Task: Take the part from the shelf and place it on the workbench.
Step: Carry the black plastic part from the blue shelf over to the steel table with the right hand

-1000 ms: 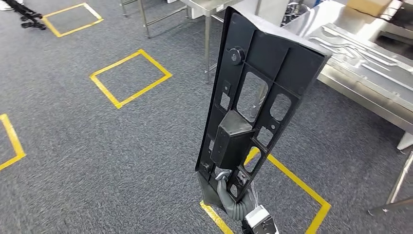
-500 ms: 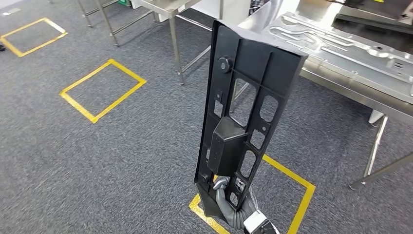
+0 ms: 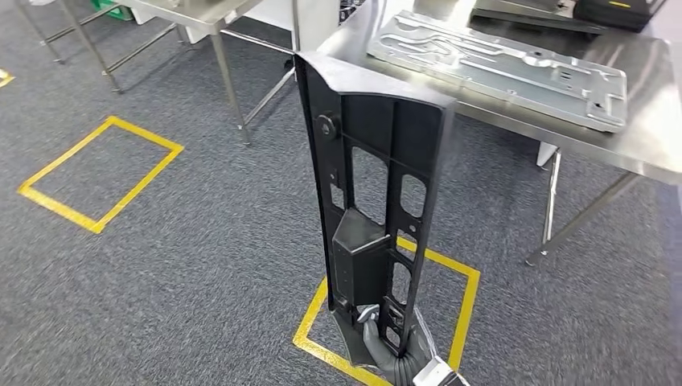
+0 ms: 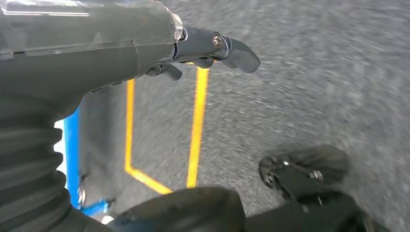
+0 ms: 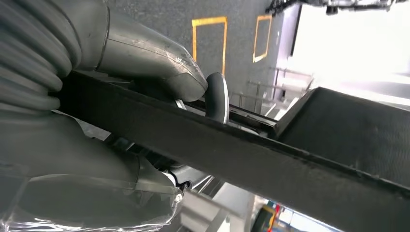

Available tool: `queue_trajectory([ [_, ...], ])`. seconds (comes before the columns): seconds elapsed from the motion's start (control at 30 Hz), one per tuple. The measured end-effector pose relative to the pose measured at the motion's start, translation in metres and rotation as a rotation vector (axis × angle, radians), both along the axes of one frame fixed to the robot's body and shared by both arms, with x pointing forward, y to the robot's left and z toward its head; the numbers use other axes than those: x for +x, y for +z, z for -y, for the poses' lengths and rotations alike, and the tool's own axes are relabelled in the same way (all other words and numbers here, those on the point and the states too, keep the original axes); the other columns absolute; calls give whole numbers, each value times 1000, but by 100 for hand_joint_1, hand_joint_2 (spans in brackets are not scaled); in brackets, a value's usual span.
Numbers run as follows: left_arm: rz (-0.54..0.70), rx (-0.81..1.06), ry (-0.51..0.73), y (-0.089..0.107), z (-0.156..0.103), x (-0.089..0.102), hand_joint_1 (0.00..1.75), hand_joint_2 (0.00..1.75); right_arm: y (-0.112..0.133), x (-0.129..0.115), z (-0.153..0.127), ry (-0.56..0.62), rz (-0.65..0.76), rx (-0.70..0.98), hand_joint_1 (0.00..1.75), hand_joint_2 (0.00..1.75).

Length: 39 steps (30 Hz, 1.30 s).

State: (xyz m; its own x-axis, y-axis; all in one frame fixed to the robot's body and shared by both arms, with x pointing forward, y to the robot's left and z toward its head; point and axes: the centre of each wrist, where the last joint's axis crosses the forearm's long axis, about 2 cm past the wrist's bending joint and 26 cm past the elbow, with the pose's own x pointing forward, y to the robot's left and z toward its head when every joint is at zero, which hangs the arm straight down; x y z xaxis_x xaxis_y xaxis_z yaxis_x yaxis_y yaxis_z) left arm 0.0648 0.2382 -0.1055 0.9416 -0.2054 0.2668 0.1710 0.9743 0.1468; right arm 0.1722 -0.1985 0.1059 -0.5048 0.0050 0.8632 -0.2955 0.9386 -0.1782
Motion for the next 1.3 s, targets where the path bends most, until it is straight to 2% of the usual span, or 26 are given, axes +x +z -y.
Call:
queue_trajectory([
  [0.1, 56, -16, -30, 0, 4, -2, 0, 175, -3, 2, 2, 0, 4, 4, 175, 175],
  [0.33, 68, -25, -92, 1, 7, 5, 0, 175, -5, 6, 3, -16, 25, 5, 175, 175],
  [0.53, 89, 25, -133, 1, -6, 12, 0, 175, 1, 13, -4, -4, 37, 30, 175, 175],
  [0.83, 116, 37, -104, 0, -19, 12, 0, 175, 6, 18, -9, 0, 61, 23, 175, 175],
  [1.3, 83, 16, -96, 1, -15, 15, 0, 175, 8, 18, -6, -30, 70, 3, 175, 175],
])
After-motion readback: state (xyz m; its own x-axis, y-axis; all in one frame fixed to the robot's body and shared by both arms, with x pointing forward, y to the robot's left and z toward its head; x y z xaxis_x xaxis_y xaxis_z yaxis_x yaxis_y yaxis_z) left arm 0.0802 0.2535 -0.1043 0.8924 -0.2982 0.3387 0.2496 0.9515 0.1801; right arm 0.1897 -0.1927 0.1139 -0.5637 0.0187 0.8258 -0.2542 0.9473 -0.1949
